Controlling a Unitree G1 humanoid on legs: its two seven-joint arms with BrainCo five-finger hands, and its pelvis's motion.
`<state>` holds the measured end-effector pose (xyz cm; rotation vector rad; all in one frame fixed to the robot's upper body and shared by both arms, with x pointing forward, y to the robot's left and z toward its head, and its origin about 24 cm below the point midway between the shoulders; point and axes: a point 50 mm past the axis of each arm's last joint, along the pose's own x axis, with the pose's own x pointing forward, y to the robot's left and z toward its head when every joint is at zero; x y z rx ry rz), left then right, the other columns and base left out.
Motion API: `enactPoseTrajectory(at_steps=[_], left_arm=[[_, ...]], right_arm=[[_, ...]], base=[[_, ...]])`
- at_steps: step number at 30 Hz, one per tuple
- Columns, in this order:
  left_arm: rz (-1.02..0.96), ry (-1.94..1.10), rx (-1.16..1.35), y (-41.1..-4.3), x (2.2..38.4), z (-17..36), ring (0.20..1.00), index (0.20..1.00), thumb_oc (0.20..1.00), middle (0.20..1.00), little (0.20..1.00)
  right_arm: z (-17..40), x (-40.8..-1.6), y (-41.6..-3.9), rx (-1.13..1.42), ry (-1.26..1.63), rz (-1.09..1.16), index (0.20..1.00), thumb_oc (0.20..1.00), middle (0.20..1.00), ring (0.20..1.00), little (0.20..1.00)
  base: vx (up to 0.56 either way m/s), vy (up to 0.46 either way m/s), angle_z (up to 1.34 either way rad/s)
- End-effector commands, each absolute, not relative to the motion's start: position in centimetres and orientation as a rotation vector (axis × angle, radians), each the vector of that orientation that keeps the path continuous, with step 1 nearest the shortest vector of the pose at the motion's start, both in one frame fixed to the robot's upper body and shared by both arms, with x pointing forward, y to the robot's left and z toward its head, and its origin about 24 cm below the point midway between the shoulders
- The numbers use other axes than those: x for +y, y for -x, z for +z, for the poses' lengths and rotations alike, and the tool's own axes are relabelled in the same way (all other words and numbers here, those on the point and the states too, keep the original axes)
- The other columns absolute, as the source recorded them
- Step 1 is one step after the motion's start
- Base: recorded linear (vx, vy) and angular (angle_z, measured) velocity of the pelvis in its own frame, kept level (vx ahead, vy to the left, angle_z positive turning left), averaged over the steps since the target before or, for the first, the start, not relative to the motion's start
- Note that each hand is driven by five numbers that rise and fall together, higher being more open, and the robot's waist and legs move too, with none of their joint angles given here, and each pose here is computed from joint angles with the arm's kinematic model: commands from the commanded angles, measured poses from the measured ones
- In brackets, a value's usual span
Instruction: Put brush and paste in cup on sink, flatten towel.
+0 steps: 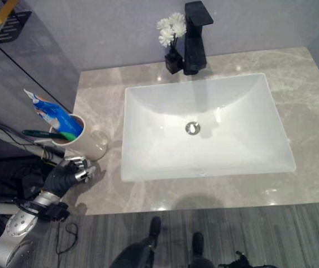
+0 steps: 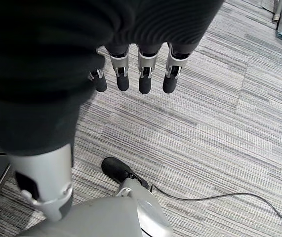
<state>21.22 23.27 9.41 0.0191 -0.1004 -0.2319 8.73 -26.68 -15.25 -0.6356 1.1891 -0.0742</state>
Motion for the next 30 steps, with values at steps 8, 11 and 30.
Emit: enactPoseTrajectory(at_steps=[8,11,30], left_arm=[[-0.034,-0.09,-0.168,-22.6,25.7,9.9,0.2,0.2,0.2,0.2,0.2],[-0.015,-0.113,-0.192,-23.0,26.1,10.6,0.2,0.2,0.2,0.2,0.2],[0.116,-0.184,-0.334,-27.3,28.0,14.7,0.2,0.2,0.2,0.2,0.2]], right_arm=[[-14.9,-26.2,-10.1,1.121,0.633,-0.073,1.0,1.0,1.0,1.0,1.0],[-15.0,-26.1,-10.1,1.118,0.629,-0.068,1.0,1.0,1.0,1.0,1.0],[-14.7,-24.8,-12.2,1.05,0.622,-0.032,1.0,1.0,1.0,1.0,1.0]], base=[[0.03,-0.002,-0.04],[0.03,0.005,-0.1],[0.01,0.005,-0.03]])
